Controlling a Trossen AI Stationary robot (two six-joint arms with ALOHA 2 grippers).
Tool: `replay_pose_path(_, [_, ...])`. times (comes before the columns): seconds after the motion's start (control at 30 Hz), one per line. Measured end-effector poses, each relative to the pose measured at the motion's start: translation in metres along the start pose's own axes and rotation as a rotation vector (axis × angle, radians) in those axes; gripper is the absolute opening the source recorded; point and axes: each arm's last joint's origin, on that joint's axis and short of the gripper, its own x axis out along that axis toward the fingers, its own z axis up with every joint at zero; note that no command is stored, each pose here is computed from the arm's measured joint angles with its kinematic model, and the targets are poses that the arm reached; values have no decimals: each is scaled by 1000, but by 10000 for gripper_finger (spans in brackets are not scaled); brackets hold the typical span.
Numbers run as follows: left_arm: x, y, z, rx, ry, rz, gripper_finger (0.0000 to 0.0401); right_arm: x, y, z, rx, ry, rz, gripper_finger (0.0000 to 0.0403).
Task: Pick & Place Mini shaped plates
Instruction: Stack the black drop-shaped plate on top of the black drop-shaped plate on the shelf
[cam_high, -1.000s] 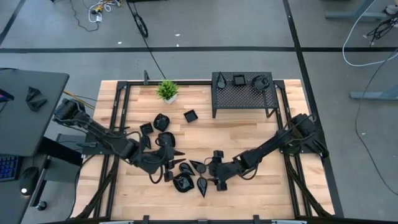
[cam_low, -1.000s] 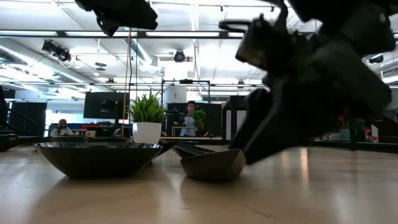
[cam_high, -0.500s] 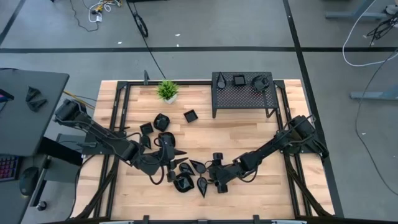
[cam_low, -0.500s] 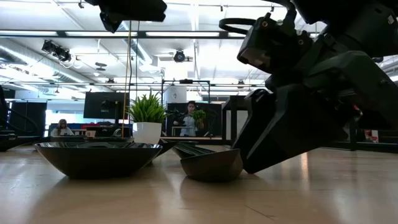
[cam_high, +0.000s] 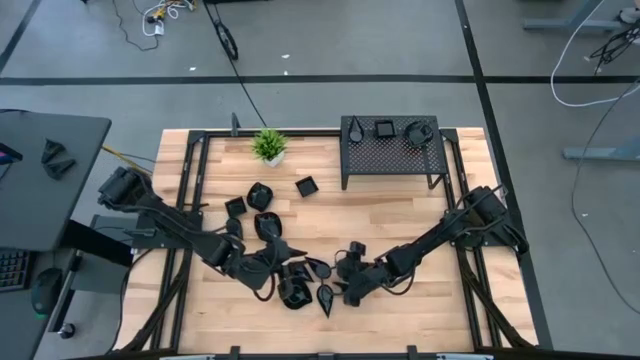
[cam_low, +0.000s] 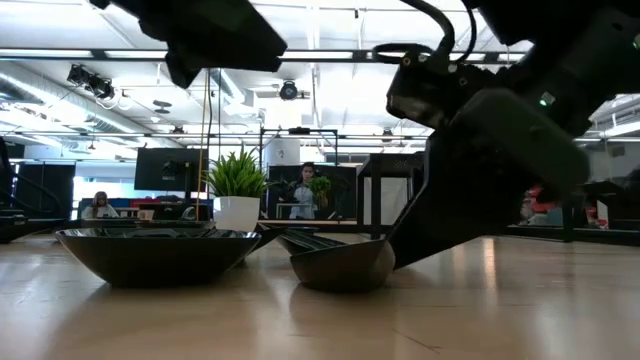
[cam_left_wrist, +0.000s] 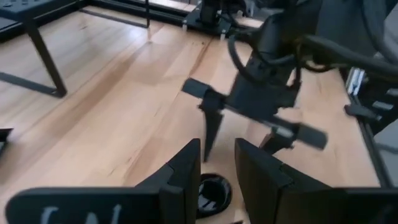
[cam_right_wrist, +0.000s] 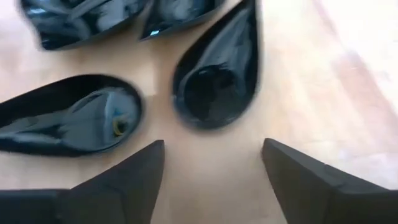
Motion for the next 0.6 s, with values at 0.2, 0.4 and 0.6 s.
replay_pose_path(0.2, [3, -3, 0, -27, -27, -16, 103, 8, 4, -1, 33, -78, -9, 311])
replay_pose_path(0.4, [3, -4, 2, -46, -48, -24, 103, 17, 8, -4, 44, -122, 1, 328])
replay_pose_path(0.6, [3, -4, 3, -37, -51, -26, 103, 17, 11, -1, 3, -152, 42, 330])
